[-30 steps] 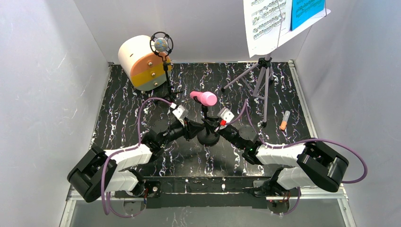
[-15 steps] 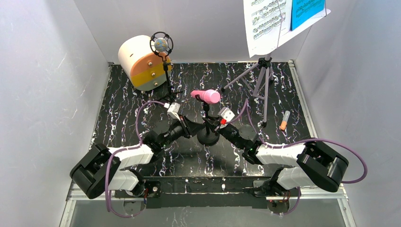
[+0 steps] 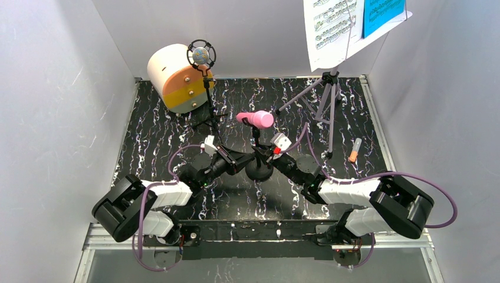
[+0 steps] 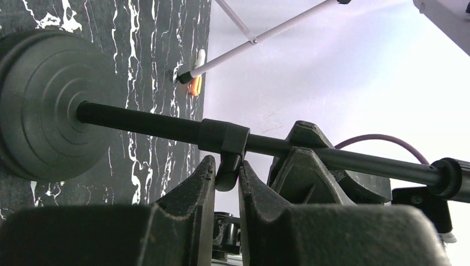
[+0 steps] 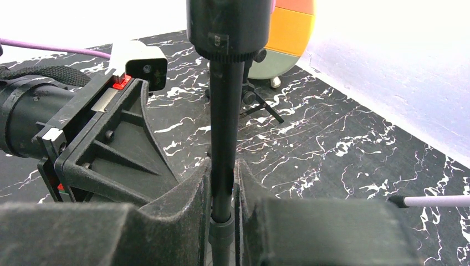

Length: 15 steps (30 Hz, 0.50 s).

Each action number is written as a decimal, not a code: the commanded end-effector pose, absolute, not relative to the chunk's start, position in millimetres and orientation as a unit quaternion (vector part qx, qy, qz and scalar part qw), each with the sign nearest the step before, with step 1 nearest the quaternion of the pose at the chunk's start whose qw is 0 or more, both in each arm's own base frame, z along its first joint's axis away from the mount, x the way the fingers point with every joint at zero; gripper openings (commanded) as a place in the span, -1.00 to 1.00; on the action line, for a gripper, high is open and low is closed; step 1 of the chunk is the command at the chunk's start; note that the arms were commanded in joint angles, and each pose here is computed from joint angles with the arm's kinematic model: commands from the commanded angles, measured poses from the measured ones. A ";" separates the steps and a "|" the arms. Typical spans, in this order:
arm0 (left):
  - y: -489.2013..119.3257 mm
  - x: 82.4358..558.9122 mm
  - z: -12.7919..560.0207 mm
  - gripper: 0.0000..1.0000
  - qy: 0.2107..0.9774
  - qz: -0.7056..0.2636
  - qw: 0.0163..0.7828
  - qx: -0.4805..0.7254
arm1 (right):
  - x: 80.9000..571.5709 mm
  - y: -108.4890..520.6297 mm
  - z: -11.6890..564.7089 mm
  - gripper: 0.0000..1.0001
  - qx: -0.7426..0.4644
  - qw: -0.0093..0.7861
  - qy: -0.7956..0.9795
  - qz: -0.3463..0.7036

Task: Pack up the instrument practice props
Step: Unscrew the knob on the microphone stand.

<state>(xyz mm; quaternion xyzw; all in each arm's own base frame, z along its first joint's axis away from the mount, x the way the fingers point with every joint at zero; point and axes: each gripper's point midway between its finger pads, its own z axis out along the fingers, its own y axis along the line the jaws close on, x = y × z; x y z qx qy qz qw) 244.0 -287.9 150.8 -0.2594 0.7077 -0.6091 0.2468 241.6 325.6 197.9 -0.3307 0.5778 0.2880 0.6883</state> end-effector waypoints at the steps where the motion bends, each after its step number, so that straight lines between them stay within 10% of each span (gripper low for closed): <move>1: -277.1 259.3 156.8 -1.00 0.681 -0.614 0.253 -0.308 | 219.1 326.1 121.5 -0.97 -0.408 0.590 0.642 0.273; 15: -256.7 265.9 166.6 0.22 0.726 -0.509 0.460 -0.038 | 218.0 326.3 122.5 -0.97 -0.409 0.589 0.641 0.275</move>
